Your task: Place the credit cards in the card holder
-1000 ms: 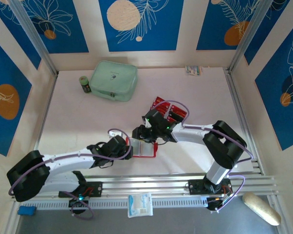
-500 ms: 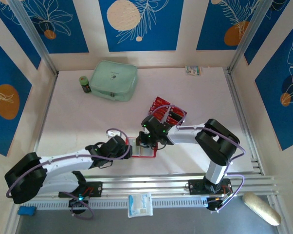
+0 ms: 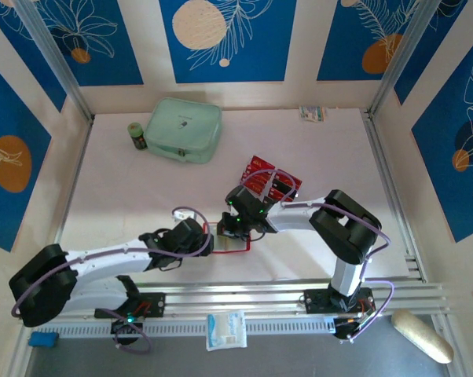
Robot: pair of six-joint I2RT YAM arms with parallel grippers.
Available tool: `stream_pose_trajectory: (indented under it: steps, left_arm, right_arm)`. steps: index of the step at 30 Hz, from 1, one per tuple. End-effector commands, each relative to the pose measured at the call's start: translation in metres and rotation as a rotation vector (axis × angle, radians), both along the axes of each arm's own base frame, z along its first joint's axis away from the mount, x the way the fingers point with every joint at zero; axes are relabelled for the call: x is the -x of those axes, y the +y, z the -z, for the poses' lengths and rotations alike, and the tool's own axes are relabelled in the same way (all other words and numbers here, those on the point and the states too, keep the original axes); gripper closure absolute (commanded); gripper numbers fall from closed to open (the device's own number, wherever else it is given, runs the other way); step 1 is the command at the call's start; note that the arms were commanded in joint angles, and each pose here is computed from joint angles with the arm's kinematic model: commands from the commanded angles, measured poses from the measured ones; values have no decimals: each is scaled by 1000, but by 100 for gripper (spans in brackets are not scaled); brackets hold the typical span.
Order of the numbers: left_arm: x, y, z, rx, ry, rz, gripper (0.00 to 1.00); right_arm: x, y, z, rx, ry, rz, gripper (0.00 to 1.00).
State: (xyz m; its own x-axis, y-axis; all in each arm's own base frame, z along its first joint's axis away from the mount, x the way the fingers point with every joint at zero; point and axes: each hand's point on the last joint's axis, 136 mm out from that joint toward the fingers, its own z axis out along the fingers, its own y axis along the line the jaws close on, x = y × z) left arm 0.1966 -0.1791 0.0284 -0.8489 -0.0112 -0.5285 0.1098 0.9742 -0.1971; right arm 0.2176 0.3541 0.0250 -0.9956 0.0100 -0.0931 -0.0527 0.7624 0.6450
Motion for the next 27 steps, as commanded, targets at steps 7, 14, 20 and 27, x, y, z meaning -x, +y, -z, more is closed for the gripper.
stream_pose_trajectory:
  steps: [7,14,20,27]
  left_arm:
    - [-5,2,8,-40,8,-14,0]
    - [2,11,15,-43,28,-42,0]
    - [5,16,17,-59,36,-46,1]
    - [4,15,14,-56,31,-44,1]
  right_arm:
    - [4,4,-11,-20,-2,-26,100]
    - [-16,-19,-60,-10,-125,-33,86]
    - [-37,-71,-84,110,-212,-21,62]
    - [-43,-111,-87,160,-215,-15,61]
